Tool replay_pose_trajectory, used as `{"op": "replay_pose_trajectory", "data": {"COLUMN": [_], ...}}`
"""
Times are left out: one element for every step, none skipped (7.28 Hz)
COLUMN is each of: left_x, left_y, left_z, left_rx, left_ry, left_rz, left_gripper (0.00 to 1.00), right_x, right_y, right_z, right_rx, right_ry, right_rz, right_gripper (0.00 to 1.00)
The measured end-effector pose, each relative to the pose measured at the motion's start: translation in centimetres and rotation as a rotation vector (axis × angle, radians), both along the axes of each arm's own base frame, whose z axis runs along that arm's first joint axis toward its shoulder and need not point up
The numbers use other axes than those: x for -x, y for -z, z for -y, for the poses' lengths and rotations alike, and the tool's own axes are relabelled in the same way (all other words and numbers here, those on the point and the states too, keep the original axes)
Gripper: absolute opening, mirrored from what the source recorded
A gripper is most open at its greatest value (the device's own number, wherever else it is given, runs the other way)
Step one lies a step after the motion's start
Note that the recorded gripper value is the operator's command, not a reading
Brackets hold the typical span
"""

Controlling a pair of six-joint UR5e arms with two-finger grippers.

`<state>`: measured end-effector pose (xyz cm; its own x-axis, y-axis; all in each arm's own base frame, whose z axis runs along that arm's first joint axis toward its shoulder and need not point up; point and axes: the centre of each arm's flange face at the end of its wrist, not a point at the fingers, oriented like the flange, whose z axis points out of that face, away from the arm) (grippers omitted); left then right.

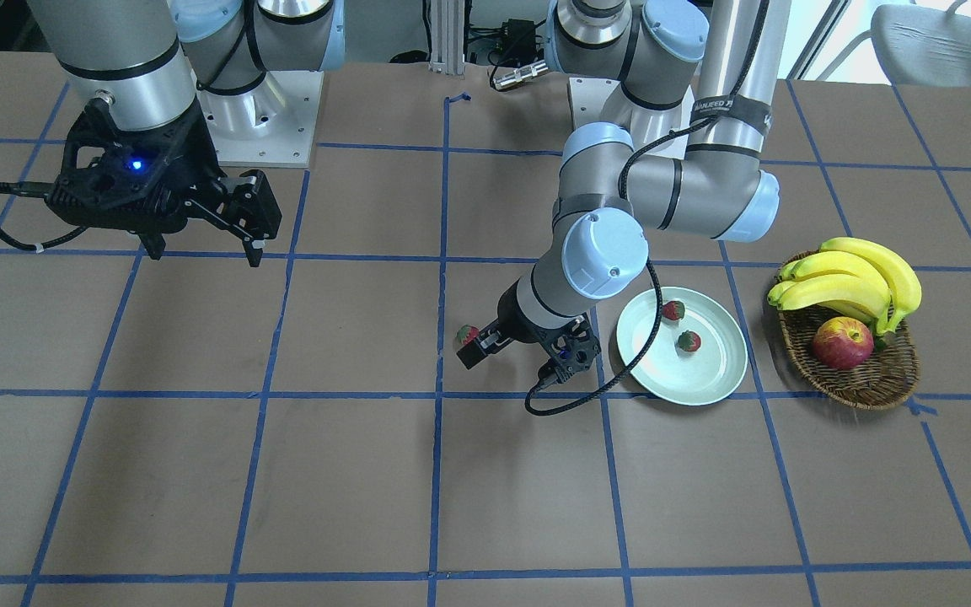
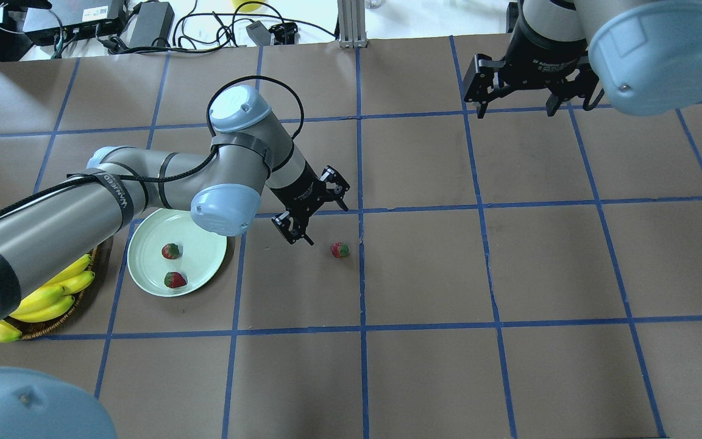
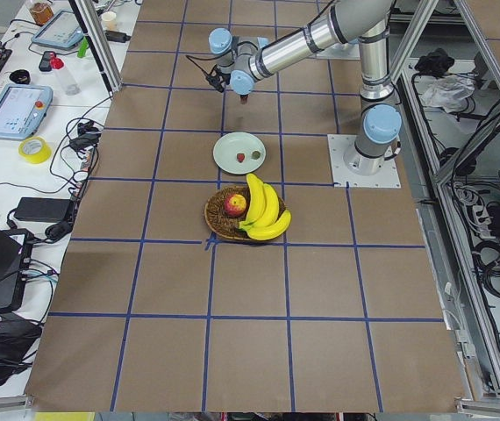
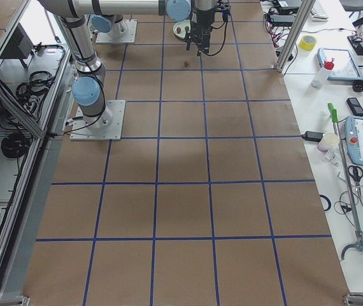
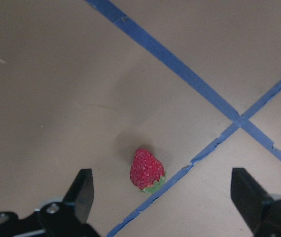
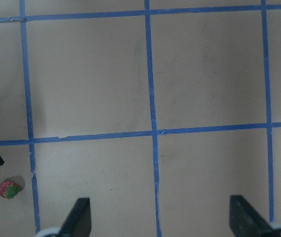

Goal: Collect all strawberries into plate
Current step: 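Lower the left gripper onto the last strawberry and grasp it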

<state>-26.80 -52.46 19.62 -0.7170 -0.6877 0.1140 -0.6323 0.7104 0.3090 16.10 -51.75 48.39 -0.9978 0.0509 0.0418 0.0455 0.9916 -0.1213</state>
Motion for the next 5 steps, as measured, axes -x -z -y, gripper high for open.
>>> {"op": "replay_pose_trajectory", "data": {"left_x": [0.5,0.9,1.1,1.1,1.1], "left_y": [0.9,1.4,1.9,2.8,3.4], "left_z": [-0.1,-0.3,-0.7,-1.4,-1.9], "left_rx": [-0.011,-0.02,-0.032,-0.054,-0.068], "left_ry": [0.0,0.005,0.008,0.011,0.014], "left_rz": [0.005,0.008,0.01,0.015,0.015], "left_gripper": [0.94,0.94,0.93,0.3,0.0], "right_x": [0.0,0.0,0.0,0.0,0.0], "right_y": [0.0,0.0,0.0,0.0,0.0], "right_z": [0.0,0.0,0.0,0.0,0.0], "right_rx": [0.0,-0.001,-0.001,-0.001,-0.001], "right_ry": [0.0,0.0,0.0,0.0,0.0], "right_rz": [0.0,0.001,0.001,0.0,0.0], "right_gripper": [1.0,1.0,1.0,1.0,1.0]}}
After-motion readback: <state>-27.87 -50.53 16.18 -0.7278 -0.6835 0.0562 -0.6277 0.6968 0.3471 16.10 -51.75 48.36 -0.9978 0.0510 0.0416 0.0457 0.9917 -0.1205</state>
